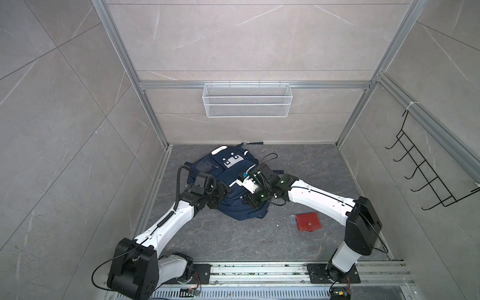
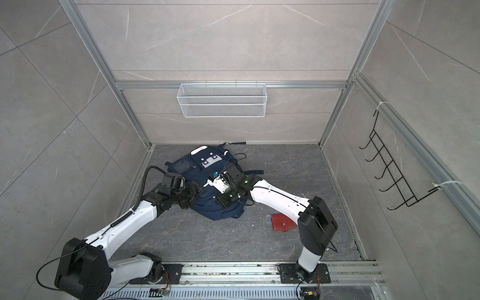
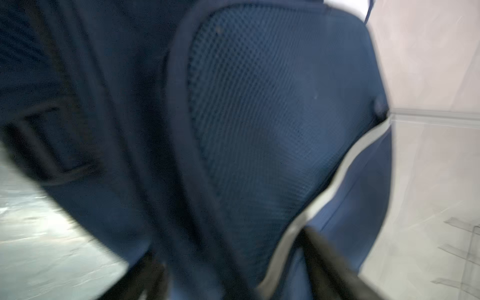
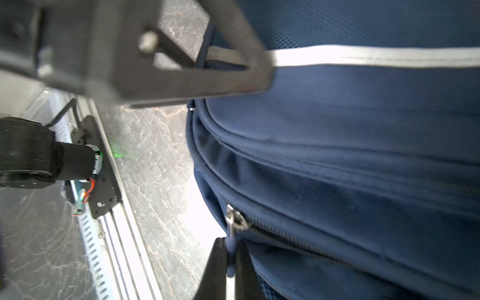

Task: Pack books, pencil case, and school supplies into a backpack
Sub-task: Zip the student bag at the top-center of the table.

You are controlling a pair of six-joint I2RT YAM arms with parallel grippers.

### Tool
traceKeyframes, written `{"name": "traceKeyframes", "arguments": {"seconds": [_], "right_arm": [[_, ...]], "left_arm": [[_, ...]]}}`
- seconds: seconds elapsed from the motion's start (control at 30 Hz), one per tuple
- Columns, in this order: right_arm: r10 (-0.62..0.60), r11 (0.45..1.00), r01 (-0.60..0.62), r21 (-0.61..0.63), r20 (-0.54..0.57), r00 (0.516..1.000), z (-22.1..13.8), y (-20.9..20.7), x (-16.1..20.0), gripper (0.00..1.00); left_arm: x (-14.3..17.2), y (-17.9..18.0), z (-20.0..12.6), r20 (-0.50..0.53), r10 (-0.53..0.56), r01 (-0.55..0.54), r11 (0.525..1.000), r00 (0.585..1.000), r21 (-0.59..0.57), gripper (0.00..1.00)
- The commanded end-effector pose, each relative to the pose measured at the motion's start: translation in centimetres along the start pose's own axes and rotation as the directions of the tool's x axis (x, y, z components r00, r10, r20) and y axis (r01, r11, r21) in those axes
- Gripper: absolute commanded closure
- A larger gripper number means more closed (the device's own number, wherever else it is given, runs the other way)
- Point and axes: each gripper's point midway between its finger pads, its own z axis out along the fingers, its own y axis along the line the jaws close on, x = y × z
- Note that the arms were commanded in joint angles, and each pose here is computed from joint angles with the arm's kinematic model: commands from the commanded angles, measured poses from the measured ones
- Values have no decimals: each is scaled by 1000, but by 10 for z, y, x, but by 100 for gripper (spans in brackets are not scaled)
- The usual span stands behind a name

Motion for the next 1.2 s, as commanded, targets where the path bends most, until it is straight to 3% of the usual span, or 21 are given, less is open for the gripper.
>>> {"name": "traceKeyframes", "arguments": {"seconds": [0.0, 0.07, 0.2, 0.37, 0.47, 0.6, 0.8, 0.93, 1.17], "right_arm": [[-54, 996, 62, -71, 113, 992, -6, 26, -42, 100], [-51, 997, 58, -56, 114, 992, -5, 24, -42, 100], [-48, 999, 46, 21, 100, 994, -8, 11, -37, 100], [2, 990, -8, 141, 38, 999, -17, -23, -16, 100], [94, 963, -97, 251, 24, 995, -29, -60, -4, 100], [217, 920, -225, 322, 59, 974, -48, -101, 3, 100], [299, 872, -316, 374, 104, 949, -65, -138, 5, 100], [437, 817, -458, 349, 144, 888, -71, -163, 12, 100], [355, 895, -389, 219, 180, 917, -63, -134, -7, 100]], "left_arm": [[-6, -15, 4, 25, -46, 44, 996, 999, 82, 58], [-8, -12, 4, 38, -52, 49, 996, 998, 76, 75], [-16, -1, 2, 47, -60, 58, 997, 997, 48, 100], [-36, 15, -9, 73, -95, 92, 995, 993, 48, 100], [-45, 26, -15, 73, -95, 93, 995, 993, 36, 100], [-54, 37, -20, 67, -76, 76, 997, 995, 6, 100], [-76, 43, -31, 103, -6, 12, 998, 995, -57, 100], [-100, 47, -41, 142, -21, 29, 998, 990, -54, 100], [-123, 27, -26, 94, 50, -46, 998, 994, -42, 100]]}}
